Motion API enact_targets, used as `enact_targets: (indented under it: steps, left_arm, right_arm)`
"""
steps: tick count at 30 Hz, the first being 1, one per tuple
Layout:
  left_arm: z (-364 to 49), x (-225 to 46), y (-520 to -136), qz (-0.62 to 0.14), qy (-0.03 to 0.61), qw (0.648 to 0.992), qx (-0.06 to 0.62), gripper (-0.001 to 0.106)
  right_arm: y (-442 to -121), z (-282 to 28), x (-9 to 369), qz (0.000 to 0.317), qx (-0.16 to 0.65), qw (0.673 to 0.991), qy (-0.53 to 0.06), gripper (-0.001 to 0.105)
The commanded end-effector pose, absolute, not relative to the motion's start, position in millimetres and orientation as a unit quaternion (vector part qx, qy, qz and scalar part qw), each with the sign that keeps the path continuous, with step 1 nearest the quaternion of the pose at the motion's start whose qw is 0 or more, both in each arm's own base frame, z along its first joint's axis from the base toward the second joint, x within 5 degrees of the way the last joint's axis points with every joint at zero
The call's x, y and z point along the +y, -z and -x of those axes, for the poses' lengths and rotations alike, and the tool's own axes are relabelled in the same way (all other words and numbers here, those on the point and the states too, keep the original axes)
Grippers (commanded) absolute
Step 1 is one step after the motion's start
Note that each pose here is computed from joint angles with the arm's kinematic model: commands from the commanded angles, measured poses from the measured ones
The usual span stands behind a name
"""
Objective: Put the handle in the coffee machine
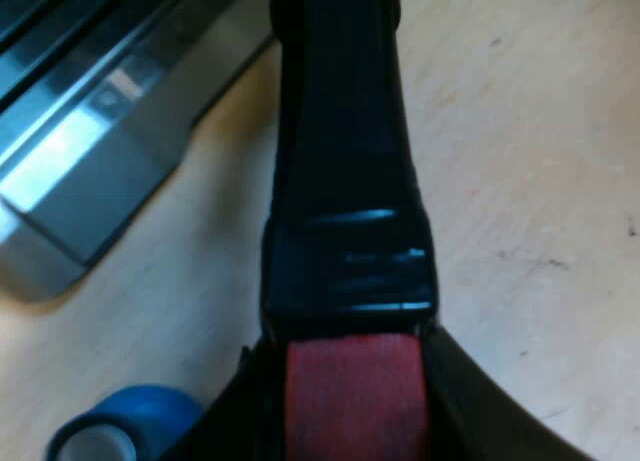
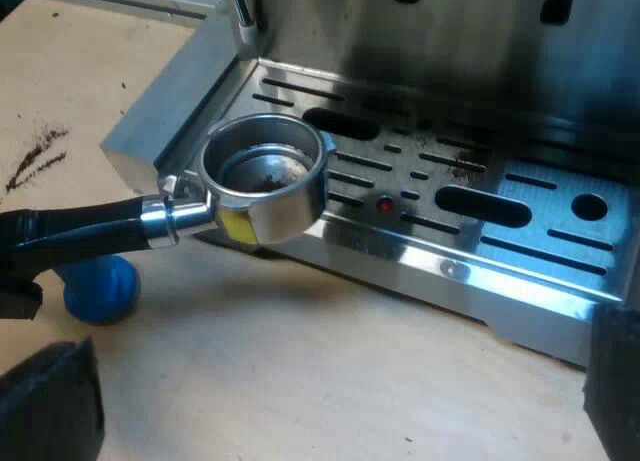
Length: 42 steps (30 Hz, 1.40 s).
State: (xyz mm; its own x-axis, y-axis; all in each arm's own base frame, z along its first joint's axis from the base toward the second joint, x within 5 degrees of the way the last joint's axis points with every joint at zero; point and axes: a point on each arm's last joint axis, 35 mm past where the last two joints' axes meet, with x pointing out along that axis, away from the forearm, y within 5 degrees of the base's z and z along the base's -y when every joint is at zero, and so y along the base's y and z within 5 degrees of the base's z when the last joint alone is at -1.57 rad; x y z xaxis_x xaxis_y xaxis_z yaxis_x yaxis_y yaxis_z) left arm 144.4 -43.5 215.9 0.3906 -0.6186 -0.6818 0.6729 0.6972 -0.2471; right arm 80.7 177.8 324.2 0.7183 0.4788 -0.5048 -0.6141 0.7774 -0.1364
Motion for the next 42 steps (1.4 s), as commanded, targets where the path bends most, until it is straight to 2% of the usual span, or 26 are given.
enact_targets:
  steps: [1,6,12,17,22,28,37,42]
  left_arm:
    - [-146.2,-39.6,-224.4,-0.042,0.408,0.84,0.356,0.0]
    - [-143.7,-33.2,-221.8,-0.057,0.41,0.836,0.359,0.0]
    - [-143.4,-26.4,-221.7,-0.033,0.406,0.84,0.359,0.0]
    - [-147.0,-17.0,-218.9,-0.015,0.384,0.848,0.365,0.0]
    - [-151.3,-12.6,-212.6,-0.032,0.386,0.845,0.369,0.0]
    - [-152.9,-12.6,-211.7,-0.041,0.392,0.842,0.368,0.0]
    - [-156.6,-12.3,-213.7,-0.065,0.397,0.848,0.346,0.0]
    - [-163.4,-12.0,-210.4,-0.059,0.404,0.84,0.358,0.0]
  right_arm:
    - [-325.6,-81.1,178.1,0.148,0.221,0.919,-0.292,0.105]
    - [-325.6,-81.1,178.1,0.148,0.221,0.919,-0.291,0.105]
    - [-319.6,-83.3,184.1,0.147,0.218,0.92,-0.29,0.105]
    - [-303.6,-90.8,201.2,0.167,0.204,0.926,-0.269,0.105]
    - [-292.2,-97.6,220.5,0.173,0.194,0.93,-0.261,0.105]
    - [-281.5,-95.3,241.1,0.177,0.163,0.944,-0.224,0.105]
    - [-253.3,-95.4,276.0,0.158,0.131,0.957,-0.204,0.105]
    - [-241.6,-97.8,290.3,0.139,0.115,0.965,-0.192,0.105]
